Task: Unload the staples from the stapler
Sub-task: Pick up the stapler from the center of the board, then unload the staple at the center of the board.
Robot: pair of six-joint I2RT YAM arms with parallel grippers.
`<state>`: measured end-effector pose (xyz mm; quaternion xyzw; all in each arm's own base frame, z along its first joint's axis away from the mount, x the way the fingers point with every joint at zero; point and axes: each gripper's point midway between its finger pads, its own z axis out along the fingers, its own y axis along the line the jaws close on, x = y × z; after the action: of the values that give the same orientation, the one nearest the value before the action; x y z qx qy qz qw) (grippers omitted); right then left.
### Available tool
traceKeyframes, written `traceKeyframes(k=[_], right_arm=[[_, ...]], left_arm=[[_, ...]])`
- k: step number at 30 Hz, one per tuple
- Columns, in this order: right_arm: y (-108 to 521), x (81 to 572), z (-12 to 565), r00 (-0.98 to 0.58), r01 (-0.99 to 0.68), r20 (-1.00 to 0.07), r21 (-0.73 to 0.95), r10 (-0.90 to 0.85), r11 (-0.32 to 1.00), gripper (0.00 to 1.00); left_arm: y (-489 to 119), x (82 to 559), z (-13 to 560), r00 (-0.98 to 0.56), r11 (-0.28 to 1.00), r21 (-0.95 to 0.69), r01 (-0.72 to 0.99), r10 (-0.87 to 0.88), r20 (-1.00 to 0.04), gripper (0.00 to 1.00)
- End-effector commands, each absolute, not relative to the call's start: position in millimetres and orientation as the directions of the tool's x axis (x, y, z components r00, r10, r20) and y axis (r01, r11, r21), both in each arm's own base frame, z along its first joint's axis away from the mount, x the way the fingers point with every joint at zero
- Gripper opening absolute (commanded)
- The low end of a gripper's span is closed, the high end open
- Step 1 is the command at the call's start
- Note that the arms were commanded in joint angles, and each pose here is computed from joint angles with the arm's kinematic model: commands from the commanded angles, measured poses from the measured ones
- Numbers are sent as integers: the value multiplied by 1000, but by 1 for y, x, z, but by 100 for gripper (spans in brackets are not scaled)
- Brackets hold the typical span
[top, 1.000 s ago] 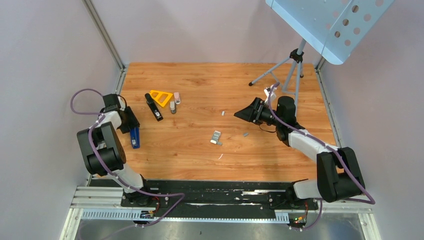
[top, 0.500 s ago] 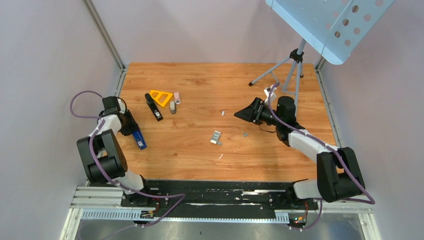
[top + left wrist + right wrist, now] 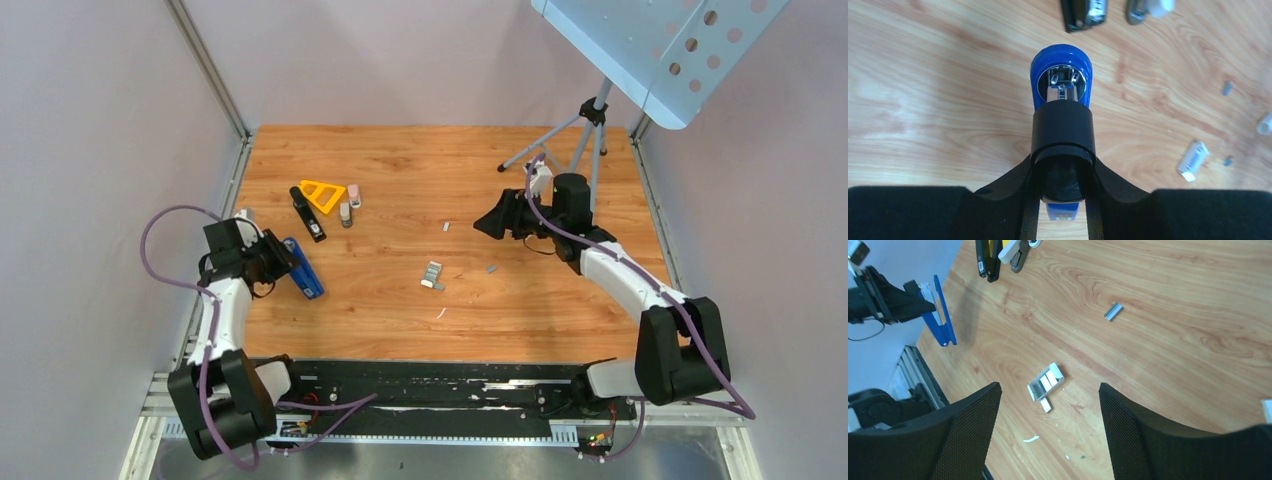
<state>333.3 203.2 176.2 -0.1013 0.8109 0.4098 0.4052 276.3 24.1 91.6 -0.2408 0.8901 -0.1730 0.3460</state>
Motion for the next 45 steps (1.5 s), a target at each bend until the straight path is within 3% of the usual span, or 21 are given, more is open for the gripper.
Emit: traceKeyframes(k=[1,5,19,31,45], right_arm=[[200,319,181,-573,-665,-819,453,-16,593,77],[212,291,190,-508,-801,-854,418,-114,429,79],[236,264,219,-517,-836,-854,488,-61,253,82],[243,275,232,-583,-770,-812,565,34,296,78],[243,285,216,-576,-752,-816,545,32,370,72]], left_arm=[[-19,285,131,-601,781,-614,-116,-547,-582,0],[-53,286,158,-587,752,-658,32,-519,-621,0],[-187,285,228,-547,627,-657,418,-403,-733,0],[-289,295,240,-535,554,-622,553,-336,-775,0],[-332,299,242,-508,546,-597,587,-326,-797,0]])
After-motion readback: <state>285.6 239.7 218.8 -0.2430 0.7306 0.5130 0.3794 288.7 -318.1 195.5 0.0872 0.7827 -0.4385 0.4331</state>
